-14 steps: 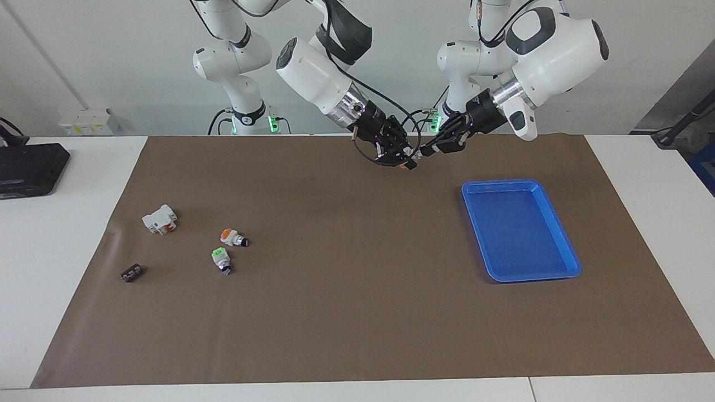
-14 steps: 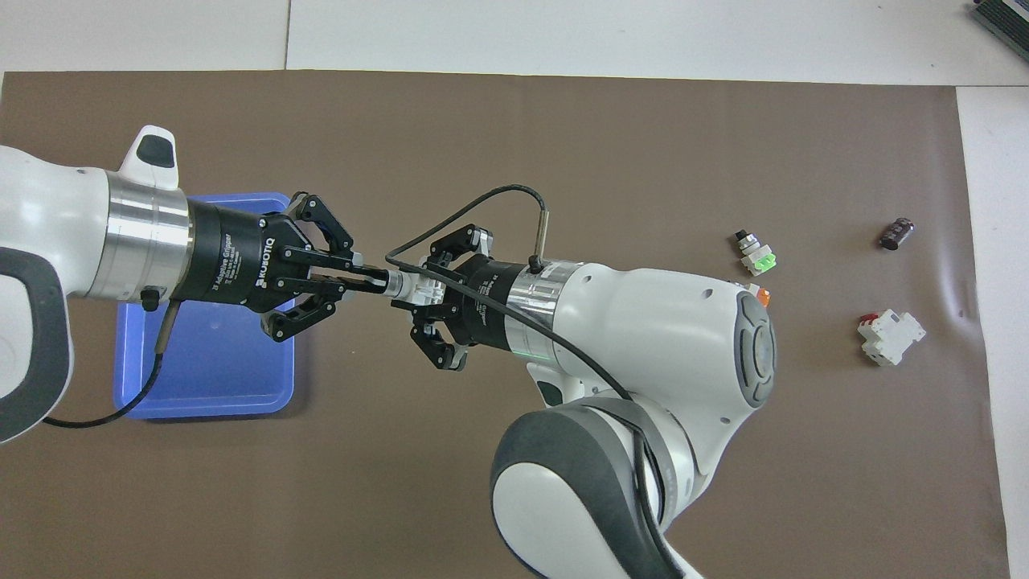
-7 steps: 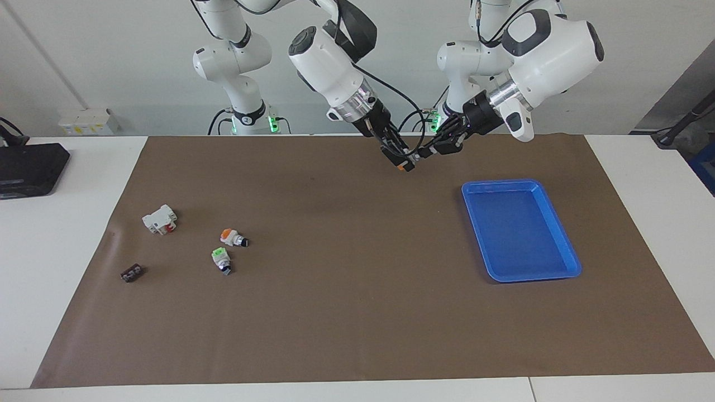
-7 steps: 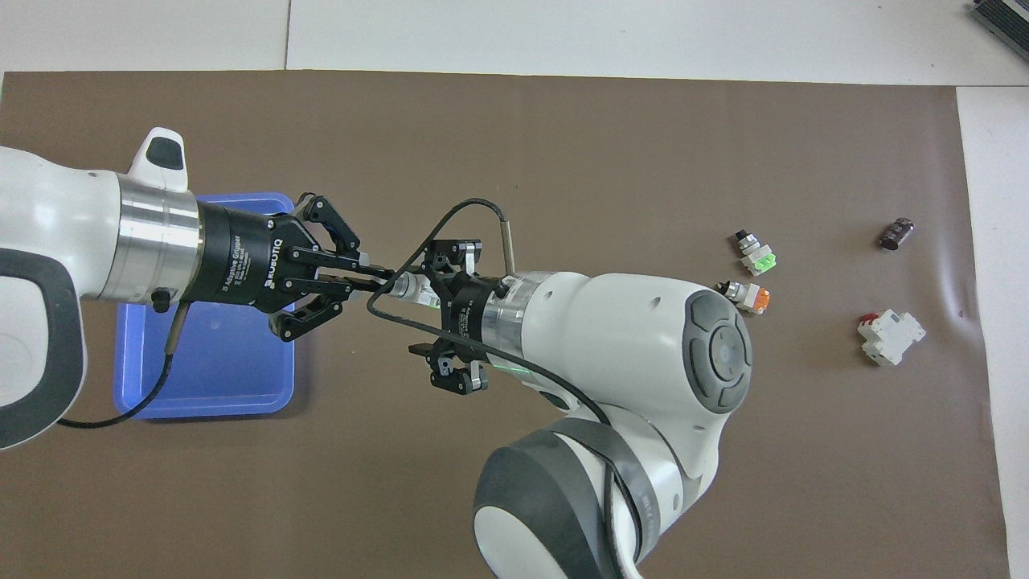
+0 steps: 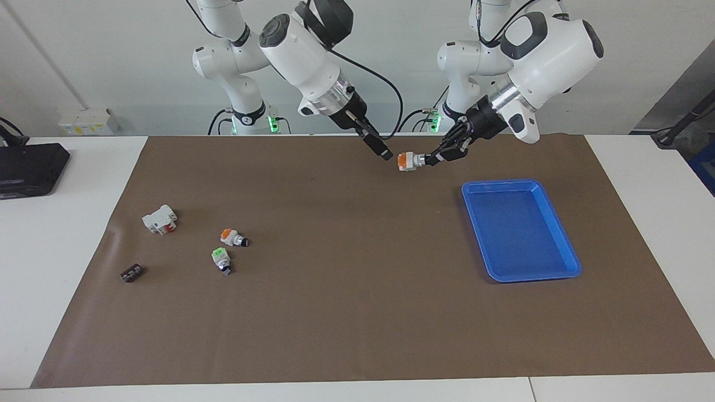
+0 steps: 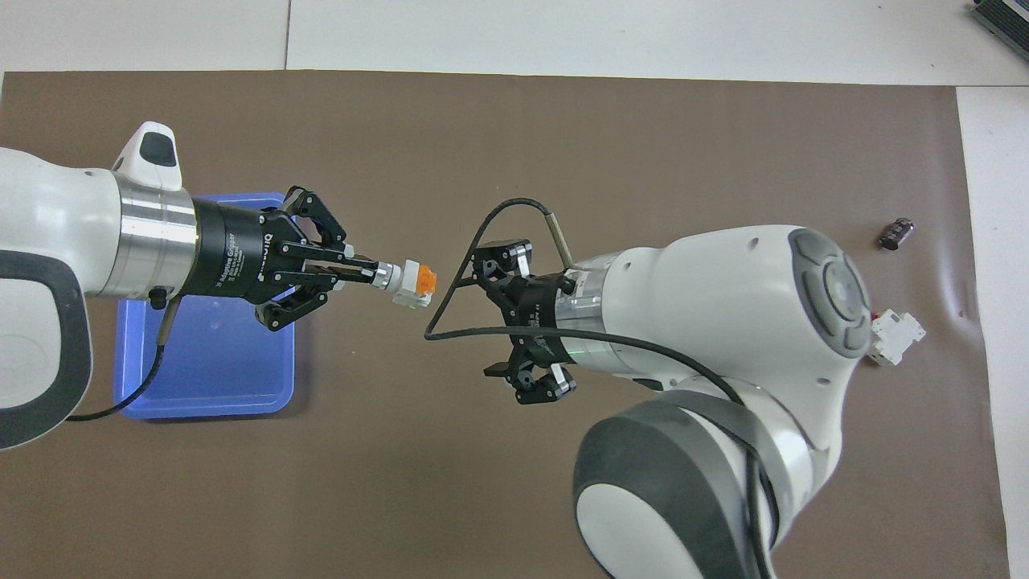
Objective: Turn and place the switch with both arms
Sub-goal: 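Lower the switch into the blue tray while the right gripper retracts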
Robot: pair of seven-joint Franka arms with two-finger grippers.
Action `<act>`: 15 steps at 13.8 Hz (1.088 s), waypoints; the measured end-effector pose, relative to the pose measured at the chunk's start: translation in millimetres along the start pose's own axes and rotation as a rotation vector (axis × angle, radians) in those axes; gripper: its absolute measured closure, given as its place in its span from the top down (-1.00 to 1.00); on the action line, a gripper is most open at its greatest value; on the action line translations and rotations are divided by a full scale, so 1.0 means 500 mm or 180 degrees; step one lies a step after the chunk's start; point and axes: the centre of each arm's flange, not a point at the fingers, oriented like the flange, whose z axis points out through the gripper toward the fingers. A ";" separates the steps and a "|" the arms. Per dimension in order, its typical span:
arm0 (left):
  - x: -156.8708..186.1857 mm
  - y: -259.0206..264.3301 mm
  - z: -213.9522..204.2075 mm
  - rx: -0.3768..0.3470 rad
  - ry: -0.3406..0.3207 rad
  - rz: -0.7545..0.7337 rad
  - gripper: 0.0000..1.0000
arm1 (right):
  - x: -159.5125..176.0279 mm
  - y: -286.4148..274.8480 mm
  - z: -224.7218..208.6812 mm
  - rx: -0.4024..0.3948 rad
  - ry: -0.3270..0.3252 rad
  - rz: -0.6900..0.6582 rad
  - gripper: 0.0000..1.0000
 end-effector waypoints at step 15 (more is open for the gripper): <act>0.358 -0.149 -0.144 0.0707 0.1394 0.1827 -0.78 | 0.362 0.035 -0.231 -0.0649 0.1072 -0.1688 1.00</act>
